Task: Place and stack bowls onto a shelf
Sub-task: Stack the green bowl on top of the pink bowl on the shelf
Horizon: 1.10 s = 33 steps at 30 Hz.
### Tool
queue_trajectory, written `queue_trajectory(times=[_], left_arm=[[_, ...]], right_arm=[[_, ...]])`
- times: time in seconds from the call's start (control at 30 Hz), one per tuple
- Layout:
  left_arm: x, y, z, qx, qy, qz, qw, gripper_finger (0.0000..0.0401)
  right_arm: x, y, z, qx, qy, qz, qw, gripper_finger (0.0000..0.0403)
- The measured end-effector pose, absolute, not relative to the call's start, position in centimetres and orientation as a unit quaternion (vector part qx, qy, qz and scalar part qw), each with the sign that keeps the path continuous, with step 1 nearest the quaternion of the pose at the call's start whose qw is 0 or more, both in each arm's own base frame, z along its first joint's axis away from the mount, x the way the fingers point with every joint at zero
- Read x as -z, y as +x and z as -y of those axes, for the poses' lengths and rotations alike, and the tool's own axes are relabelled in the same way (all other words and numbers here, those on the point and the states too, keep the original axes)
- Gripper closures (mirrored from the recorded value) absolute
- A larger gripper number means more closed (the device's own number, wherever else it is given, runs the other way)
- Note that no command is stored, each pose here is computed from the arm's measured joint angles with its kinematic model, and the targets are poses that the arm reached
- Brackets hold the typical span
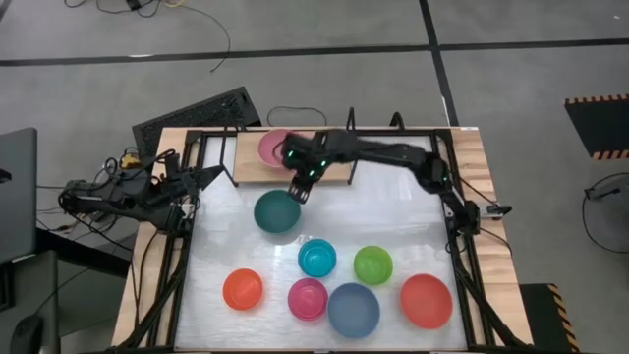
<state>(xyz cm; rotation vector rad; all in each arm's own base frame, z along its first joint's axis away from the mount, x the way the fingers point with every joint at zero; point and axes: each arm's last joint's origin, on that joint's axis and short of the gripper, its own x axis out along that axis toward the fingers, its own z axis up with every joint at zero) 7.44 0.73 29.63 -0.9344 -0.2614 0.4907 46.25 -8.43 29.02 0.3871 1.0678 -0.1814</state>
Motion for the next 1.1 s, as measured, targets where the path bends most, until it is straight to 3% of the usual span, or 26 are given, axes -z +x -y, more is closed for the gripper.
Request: queue_trajectory(times=[0.2, 0.33, 1.1], left_arm=[[-29.6, 7.4, -0.7, -0.233, -0.449, 0.126, 0.853, 0.0156], [-29.6, 7.4, -0.7, -0.233, -0.450, 0.126, 0.853, 0.0156], [-29.3, 7.4, -0.7, -0.240, -0.446, 0.114, 0.855, 0.0156]], right_arm=[[-25.0, 48.4, 7.2, 0.092, 0.194, -0.525, 0.823, 0.0198], [-23.6, 48.6, 8.1, 0.121, 0.188, -0.535, 0.815, 0.0170], [-22.4, 48.7, 8.6, 0.157, 0.173, -0.529, 0.816, 0.0212]])
